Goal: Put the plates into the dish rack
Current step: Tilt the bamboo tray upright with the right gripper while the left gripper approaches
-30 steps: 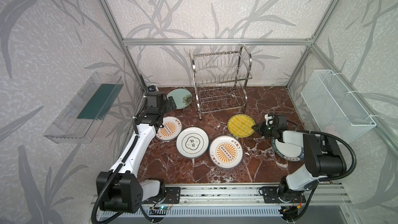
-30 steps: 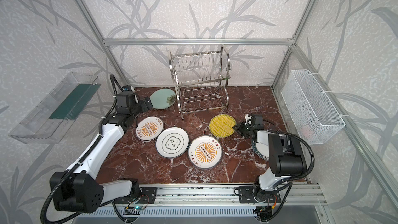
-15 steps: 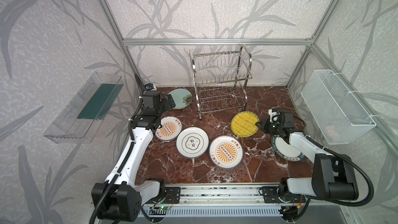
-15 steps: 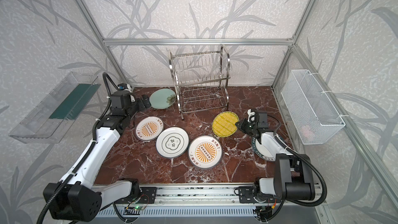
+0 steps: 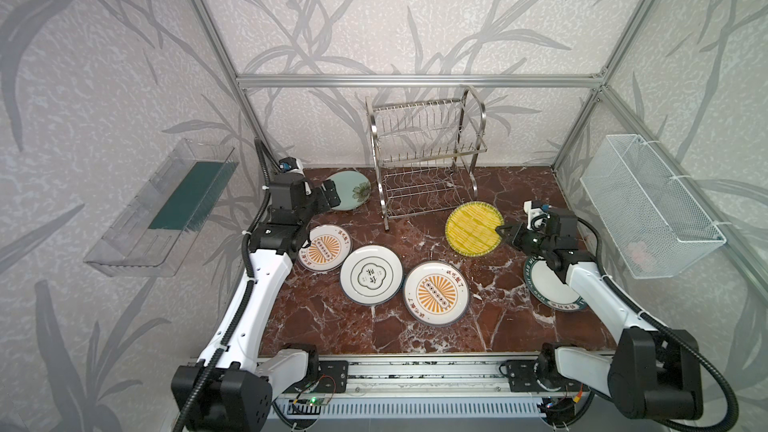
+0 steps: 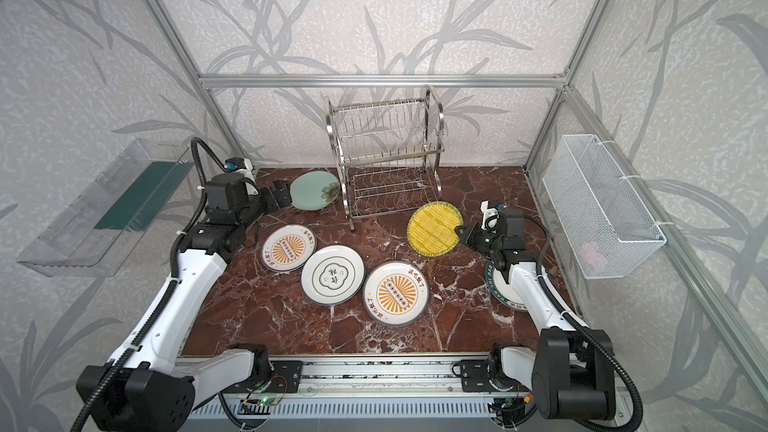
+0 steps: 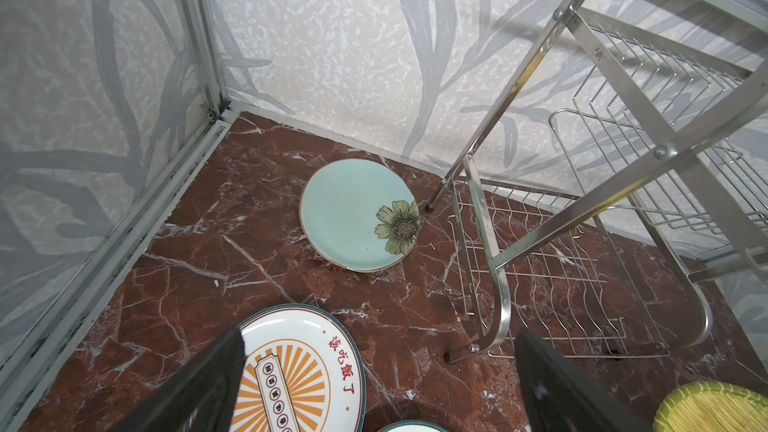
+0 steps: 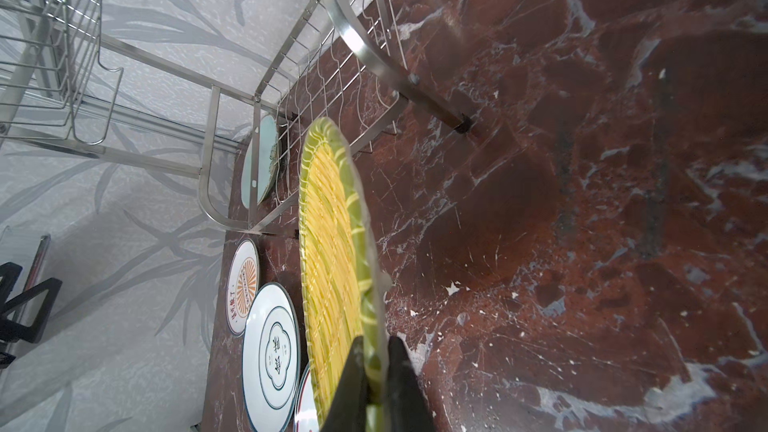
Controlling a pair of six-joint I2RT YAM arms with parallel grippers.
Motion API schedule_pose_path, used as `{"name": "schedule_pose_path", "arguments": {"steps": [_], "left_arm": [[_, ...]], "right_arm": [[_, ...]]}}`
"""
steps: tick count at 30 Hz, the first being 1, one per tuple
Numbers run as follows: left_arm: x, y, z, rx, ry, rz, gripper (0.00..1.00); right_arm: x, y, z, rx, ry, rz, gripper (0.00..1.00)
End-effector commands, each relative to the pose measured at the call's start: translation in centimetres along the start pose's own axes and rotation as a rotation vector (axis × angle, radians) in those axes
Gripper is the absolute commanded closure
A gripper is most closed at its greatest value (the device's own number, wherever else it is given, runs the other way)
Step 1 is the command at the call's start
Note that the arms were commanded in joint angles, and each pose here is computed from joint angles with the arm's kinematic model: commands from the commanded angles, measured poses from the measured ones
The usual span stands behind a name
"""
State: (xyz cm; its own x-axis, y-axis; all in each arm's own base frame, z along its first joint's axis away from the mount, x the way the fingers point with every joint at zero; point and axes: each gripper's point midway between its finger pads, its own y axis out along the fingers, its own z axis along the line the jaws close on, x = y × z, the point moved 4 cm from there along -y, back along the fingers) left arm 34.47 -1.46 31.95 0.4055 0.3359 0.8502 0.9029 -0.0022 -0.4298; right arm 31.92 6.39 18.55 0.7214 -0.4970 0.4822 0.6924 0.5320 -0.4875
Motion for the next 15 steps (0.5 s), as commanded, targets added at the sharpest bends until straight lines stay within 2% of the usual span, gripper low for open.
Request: {"name": "schedule_pose_path", "arguments": {"steps": [1, 5, 11, 15], "left_arm": [[-0.9, 0.5, -1.3, -0.103, -0.023, 0.043, 0.02], [-1.7, 0.7, -3.1, -0.252, -0.022, 0.068, 0.04], [-4.1, 1.6, -4.6, -0.38, -0.069, 0.077, 0.06], [-5.6, 2.1, -5.7, -0.434, -0.043, 0.076, 0.06]], "right_arm": [[2.4, -1.4, 3.3, 0.112, -0.089, -0.083, 1.0], [2.5, -1.8, 4.4, 0.178, -0.138, -0.11, 1.0], [2.1, -1.8, 4.7, 0.253, -0.149, -0.165, 1.0], [1.9, -1.5, 5.2, 0.283, -0.165, -0.143, 1.0]]}}
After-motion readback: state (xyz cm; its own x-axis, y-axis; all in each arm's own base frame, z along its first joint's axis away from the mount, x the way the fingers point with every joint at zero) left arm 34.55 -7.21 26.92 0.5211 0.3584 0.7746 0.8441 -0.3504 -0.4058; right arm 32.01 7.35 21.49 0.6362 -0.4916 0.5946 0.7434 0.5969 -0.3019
